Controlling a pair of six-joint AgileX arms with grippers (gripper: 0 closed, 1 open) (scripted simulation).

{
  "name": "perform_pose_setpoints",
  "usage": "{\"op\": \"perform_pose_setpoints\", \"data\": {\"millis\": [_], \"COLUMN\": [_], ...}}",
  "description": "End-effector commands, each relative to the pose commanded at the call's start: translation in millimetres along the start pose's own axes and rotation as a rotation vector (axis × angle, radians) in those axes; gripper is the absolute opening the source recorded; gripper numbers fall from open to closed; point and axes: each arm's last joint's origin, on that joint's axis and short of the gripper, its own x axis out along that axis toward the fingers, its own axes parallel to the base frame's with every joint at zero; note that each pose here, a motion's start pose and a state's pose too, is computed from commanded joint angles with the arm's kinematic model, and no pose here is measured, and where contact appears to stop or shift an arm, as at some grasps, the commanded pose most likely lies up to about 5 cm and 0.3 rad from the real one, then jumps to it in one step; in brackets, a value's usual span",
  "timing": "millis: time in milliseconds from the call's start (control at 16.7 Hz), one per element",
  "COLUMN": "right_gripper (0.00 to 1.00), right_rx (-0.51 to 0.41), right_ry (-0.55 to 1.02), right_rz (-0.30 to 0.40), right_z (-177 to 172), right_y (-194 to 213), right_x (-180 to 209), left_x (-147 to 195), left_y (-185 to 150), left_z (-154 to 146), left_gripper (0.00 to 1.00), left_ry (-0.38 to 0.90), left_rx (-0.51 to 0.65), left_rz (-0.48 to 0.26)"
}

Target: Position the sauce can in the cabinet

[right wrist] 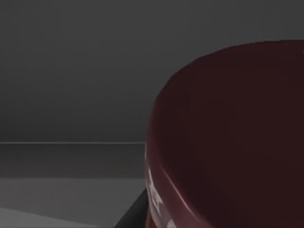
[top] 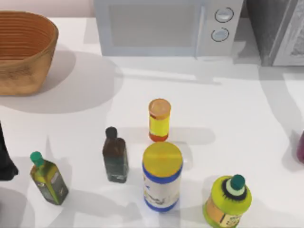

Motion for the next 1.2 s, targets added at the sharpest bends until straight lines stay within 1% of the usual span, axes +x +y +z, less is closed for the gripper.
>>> {"op": "perform_pose_setpoints", "data": {"millis": [420, 540, 840, 1200], "right_gripper": [0.00, 0.00, 0.00, 0.00], "right_rx": [0.002, 0.004, 0.003, -0.002], "right_ry": [0.002, -0.007, -0.011, 0.025], "right_rz": [0.000, 0.000, 0.001, -0.004], "right_z": [1.4, 4.4, 5.5, -14.0], "right_y": [0.7, 0.9, 3.9, 3.2], "right_x": [4.0, 12.4, 62.9, 127.6], "left_x": [0.0, 0.0, 0.0, 0.0], "left_y": [0.0, 0.0, 0.0, 0.0], "left_z": [0.0, 0.0, 0.0, 0.0], "left_gripper": [1.00, 1.00, 1.00, 1.00], "left_ry": [0.000, 0.000, 0.000, 0.000], "left_rx": [0.000, 0.000, 0.000, 0.000], "left_rz": [0.000, 0.000, 0.000, 0.000]}}
